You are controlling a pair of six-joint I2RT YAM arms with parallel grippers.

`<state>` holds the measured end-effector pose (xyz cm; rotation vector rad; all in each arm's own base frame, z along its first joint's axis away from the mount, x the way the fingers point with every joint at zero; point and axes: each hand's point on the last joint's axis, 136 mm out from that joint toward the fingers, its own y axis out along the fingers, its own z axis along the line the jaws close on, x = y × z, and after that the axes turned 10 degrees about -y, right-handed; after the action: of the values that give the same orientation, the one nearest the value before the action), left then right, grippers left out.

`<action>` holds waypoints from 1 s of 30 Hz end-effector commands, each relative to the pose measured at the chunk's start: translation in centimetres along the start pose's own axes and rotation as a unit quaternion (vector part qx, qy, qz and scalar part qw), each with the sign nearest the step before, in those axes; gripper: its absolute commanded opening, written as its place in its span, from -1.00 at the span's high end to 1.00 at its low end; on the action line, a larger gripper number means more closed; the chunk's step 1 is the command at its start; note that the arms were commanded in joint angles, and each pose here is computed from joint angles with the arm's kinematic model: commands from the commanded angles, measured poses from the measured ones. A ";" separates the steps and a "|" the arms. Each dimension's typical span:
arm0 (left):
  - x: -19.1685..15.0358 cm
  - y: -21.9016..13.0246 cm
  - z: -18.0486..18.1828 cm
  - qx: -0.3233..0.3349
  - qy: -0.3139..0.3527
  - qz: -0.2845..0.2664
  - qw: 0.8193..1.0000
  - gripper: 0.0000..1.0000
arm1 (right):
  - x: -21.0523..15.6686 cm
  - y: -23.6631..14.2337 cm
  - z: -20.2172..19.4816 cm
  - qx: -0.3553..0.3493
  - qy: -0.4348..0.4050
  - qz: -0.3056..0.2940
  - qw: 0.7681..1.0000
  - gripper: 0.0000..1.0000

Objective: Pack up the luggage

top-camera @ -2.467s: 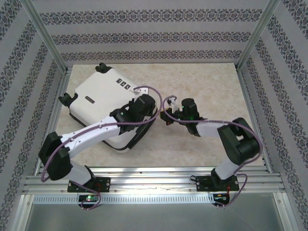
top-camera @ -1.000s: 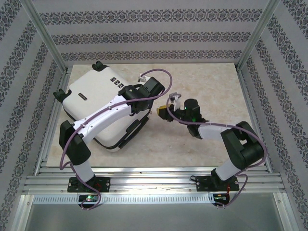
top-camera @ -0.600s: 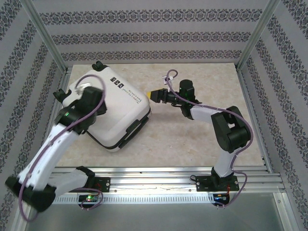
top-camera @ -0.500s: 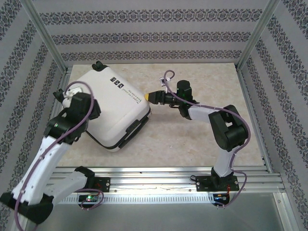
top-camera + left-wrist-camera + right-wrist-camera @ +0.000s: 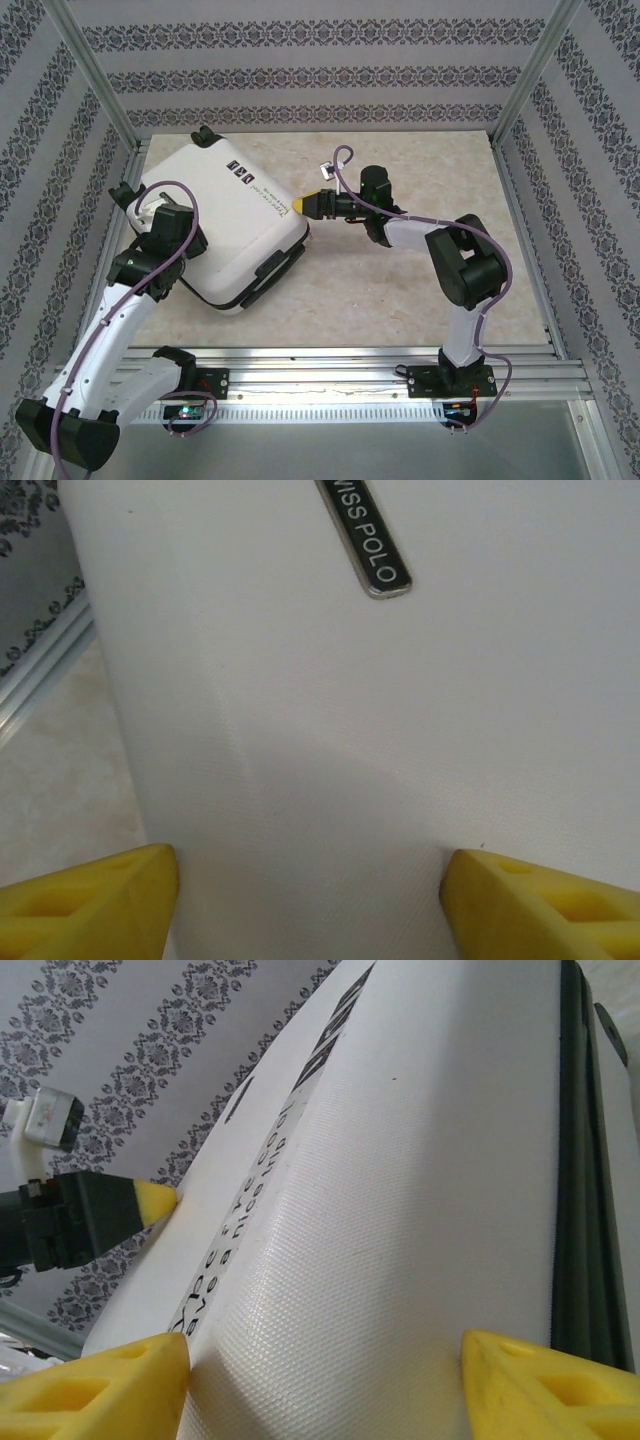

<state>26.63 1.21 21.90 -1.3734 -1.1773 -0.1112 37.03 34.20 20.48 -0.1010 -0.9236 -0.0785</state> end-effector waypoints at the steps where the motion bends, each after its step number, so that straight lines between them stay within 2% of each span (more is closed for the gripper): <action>1: -4.2 3.6 -1.9 -0.033 0.011 0.083 0.996 -0.40 | -3.2 0.6 5.0 0.111 -0.007 0.060 0.992 -0.31; 7: -8.2 6.5 -7.0 -0.098 0.031 0.148 0.984 -0.30 | -5.6 -1.3 7.8 0.132 -0.014 0.068 0.989 -0.22; 14: -9.2 8.8 -12.3 -0.127 0.083 0.162 0.975 -0.29 | -8.5 -2.2 9.5 0.114 -0.005 0.081 0.990 -0.18; 16: -8.1 9.2 -12.9 -0.111 0.103 0.155 0.976 -0.25 | -8.6 -2.4 8.3 0.078 -0.003 0.078 0.994 -0.16; 18: -6.3 8.8 -13.3 -0.089 0.123 0.132 0.980 -0.24 | -7.7 -3.5 5.9 0.003 0.000 0.050 0.999 -0.15; 20: -4.0 7.5 -13.9 -0.077 0.147 0.100 0.981 -0.26 | -7.5 -5.0 4.1 -0.057 0.003 0.034 0.998 -0.08; 23: -1.3 4.8 -15.5 -0.066 0.185 0.053 0.979 -0.29 | -7.9 -6.9 3.4 -0.135 -0.026 0.022 0.990 -0.12; 26: -0.7 2.5 -18.0 -0.073 0.219 0.030 0.972 -0.31 | -9.3 -7.9 3.7 -0.198 -0.065 0.051 0.977 -0.16; 30: -2.5 0.7 -21.8 -0.075 0.274 0.023 0.959 -0.32 | -10.8 -9.3 3.7 -0.254 -0.095 0.059 0.961 -0.18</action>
<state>39.63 -16.40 25.32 -1.4639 -0.8133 -0.5081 26.40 27.78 17.49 -0.4557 -1.0399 -0.1741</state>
